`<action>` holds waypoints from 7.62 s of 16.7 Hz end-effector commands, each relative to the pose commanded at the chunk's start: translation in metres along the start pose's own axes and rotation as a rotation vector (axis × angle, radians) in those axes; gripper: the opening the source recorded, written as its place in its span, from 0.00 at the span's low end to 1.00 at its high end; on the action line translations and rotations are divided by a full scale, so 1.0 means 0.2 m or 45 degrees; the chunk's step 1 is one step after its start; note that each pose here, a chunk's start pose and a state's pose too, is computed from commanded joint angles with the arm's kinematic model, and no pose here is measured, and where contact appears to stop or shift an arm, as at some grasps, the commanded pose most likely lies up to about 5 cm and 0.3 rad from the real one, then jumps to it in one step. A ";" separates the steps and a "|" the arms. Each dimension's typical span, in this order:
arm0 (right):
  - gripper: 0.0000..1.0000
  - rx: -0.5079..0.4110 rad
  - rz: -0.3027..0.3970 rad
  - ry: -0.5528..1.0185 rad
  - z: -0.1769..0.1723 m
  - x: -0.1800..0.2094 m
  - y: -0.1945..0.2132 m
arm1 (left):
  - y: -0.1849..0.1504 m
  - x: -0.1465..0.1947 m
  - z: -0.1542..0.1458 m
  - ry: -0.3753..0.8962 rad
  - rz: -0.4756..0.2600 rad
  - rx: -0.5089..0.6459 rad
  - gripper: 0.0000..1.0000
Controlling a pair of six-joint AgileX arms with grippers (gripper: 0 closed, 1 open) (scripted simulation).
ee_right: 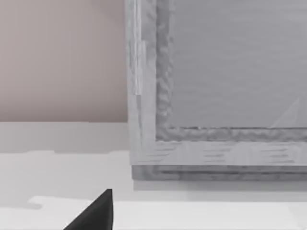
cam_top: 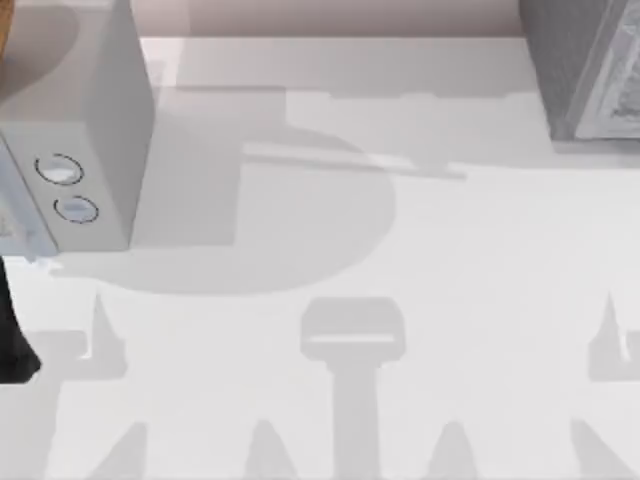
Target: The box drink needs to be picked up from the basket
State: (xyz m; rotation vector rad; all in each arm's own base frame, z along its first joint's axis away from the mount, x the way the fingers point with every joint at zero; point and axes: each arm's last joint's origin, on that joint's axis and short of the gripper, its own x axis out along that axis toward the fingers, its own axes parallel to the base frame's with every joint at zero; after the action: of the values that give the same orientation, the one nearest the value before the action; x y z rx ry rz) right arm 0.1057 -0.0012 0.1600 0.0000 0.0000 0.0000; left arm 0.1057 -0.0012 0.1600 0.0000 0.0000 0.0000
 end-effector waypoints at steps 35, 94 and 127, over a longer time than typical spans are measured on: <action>1.00 0.000 0.000 0.000 0.00 0.00 0.00 | 0.44 0.96 0.69 0.009 -0.022 -0.001 1.00; 1.00 0.000 0.000 0.000 0.00 0.00 0.00 | 0.45 1.18 1.46 -0.013 -0.016 0.008 0.00; 1.00 0.000 0.000 0.000 0.00 0.00 0.00 | 0.00 0.00 0.00 0.000 0.000 0.000 0.00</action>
State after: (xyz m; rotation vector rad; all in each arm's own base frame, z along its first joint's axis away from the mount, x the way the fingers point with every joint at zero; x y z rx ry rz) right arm 0.1057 -0.0012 0.1600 0.0000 0.0000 0.0000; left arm 0.1057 -0.0012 0.1600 0.0000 0.0000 0.0000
